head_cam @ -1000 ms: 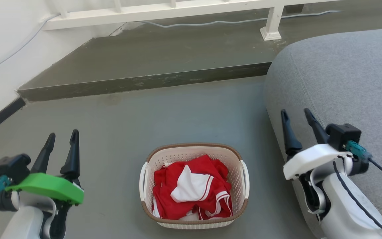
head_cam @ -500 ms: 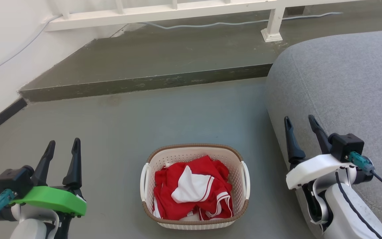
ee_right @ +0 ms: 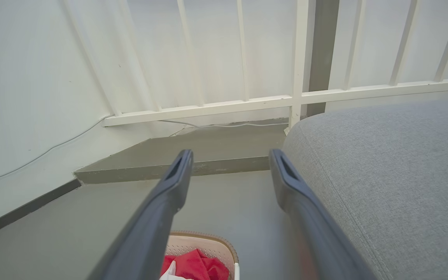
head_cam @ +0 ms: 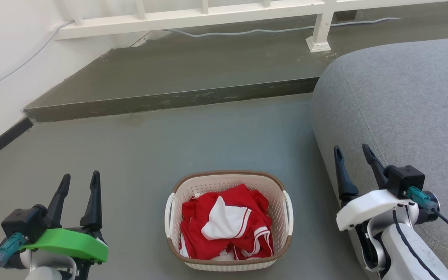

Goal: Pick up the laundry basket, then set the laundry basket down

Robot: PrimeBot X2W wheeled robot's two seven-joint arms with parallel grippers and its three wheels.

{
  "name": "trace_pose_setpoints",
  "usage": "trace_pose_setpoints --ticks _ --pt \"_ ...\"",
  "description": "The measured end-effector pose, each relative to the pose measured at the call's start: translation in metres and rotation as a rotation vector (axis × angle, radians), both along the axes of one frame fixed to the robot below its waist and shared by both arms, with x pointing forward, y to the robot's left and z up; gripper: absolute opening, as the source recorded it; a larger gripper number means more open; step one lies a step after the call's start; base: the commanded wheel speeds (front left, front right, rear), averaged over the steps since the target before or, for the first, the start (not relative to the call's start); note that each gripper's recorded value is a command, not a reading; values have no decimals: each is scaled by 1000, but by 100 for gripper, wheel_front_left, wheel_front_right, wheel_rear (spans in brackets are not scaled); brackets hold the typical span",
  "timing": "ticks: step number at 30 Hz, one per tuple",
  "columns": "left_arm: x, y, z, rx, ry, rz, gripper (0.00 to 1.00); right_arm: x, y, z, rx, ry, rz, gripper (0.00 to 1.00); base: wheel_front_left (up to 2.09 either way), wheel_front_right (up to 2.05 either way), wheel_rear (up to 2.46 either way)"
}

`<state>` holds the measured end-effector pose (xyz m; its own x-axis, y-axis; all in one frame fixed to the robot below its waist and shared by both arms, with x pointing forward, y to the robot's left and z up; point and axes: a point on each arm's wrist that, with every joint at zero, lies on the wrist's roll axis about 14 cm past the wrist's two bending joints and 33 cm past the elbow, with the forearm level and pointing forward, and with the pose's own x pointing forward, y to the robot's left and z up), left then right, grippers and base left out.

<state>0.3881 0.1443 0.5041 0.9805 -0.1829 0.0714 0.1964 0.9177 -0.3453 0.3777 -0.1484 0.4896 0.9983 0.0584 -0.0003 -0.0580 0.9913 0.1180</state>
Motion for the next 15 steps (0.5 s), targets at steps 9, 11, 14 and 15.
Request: trace_pose_setpoints --ticks 9,11,14,15 --pt "-6 -2 -4 9 7 3 100 -5 0 -4 -4 9 4 100 0 0 0" --pt "-6 -3 -4 12 7 3 100 -5 -1 -3 -6 8 3 100 0 0 0" --pt "-7 -2 -4 15 7 6 100 -6 -2 -3 -11 6 0 100 0 0 0" --pt "-7 -2 -4 14 7 9 100 -6 -2 -3 -10 5 0 100 0 0 0"
